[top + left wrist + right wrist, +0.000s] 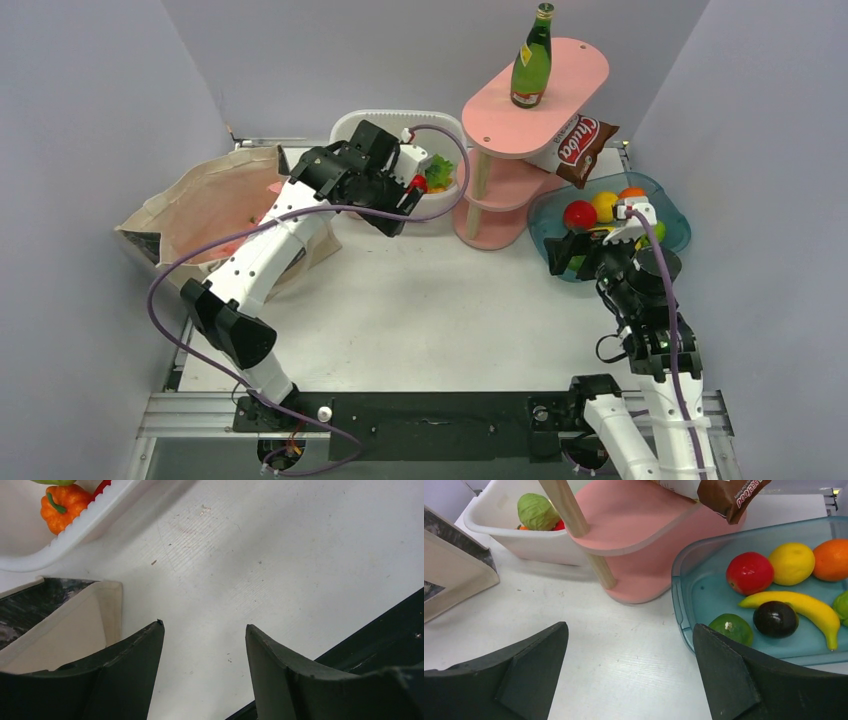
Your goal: Untie the knot of the grocery bags and take out the mixed food
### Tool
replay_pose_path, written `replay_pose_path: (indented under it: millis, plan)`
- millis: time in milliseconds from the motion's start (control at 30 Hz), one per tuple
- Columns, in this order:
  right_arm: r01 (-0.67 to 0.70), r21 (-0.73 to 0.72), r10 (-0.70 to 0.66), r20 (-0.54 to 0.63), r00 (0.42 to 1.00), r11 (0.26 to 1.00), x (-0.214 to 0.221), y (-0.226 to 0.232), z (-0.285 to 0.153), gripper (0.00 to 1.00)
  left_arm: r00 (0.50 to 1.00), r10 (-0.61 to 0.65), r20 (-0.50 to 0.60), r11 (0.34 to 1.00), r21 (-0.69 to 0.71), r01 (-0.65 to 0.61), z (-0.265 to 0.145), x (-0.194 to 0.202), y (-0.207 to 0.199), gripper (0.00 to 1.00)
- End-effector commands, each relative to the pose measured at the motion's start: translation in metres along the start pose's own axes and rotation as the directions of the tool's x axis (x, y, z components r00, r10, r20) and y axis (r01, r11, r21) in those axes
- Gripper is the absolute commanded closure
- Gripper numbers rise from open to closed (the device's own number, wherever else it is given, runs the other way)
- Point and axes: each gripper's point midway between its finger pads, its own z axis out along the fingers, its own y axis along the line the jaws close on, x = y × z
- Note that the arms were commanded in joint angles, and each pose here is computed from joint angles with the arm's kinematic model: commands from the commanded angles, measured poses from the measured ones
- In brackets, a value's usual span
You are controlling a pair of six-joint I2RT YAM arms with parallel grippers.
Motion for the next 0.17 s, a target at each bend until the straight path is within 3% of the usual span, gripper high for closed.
replay_pose_path:
  millis: [0, 133]
  plan:
    - [-0.029, -0.029, 0.03, 0.033, 0.999, 0.999, -0.0061, 0.0058, -0.0034, 0.1, 0.996, -0.034, 0.086, 0.998, -0.047, 0.038, -0.0133, -0.0181, 0.0076, 0.41]
    - [-0.035, -0.043, 0.036, 0.033, 0.999, 0.998, -0.007, 0.0082, -0.0026, 0.1, 0.992, -0.032, 0.118, 0.997, -0.072, 0.04, -0.0201, -0.0254, 0.0121, 0.41]
